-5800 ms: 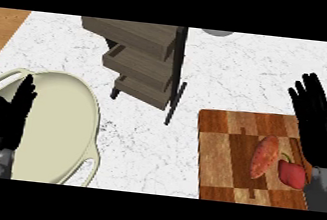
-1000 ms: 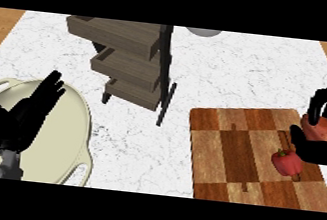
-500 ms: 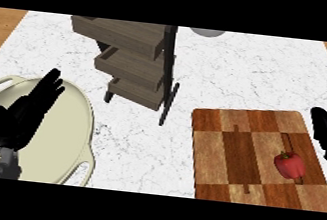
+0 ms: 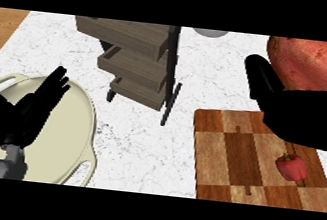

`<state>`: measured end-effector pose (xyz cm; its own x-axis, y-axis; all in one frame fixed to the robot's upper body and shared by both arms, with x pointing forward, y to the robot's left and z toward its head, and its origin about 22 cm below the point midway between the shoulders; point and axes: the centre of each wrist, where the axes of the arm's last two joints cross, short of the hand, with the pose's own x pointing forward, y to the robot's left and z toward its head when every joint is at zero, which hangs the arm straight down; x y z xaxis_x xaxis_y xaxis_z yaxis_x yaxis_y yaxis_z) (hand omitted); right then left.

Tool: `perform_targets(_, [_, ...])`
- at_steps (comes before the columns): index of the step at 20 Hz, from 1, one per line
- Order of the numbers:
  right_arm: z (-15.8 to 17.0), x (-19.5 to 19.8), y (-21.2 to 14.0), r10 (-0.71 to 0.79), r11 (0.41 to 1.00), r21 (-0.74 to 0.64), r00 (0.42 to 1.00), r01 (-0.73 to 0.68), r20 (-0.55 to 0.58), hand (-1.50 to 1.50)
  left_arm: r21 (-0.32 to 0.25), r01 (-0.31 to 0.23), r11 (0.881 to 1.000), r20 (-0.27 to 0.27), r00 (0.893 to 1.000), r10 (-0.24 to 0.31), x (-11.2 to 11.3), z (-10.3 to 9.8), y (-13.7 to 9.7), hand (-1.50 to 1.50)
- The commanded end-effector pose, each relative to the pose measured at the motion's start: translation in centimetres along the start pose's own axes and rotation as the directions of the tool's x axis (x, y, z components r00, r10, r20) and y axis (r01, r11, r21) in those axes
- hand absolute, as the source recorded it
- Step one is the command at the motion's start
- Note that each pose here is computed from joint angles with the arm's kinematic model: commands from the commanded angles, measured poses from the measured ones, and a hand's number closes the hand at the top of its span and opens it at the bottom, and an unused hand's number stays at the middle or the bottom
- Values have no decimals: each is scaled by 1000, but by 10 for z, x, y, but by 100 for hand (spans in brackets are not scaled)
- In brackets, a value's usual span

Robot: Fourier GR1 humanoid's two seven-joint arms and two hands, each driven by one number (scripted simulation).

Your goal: Pick the sweet potato from the cutting board and place it in the tiered basket

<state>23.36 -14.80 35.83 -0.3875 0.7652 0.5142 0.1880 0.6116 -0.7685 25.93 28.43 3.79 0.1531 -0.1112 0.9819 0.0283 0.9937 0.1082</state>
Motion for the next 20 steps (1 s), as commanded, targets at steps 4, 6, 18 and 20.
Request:
perform_targets(4, [-54,66,23,10,999,44,995,-5,-104,150,-9,13,1000,9,1000,-13,4,-1,10,0])
perform_targets(6, [-50,96,41,0,998,55,995,5,-101,150,-15,8,1000,11,1000,-7,-4,-4,-3,0])
perform_targets(18, [-97,100,98,7,993,119,977,19,-214,150,6,7,1000,0,1000,-7,-17,6,10,0])
perform_targets(20, [-109,90,99,12,991,131,976,17,-216,150,10,11,1000,18,1000,-11,4,-3,20,0])
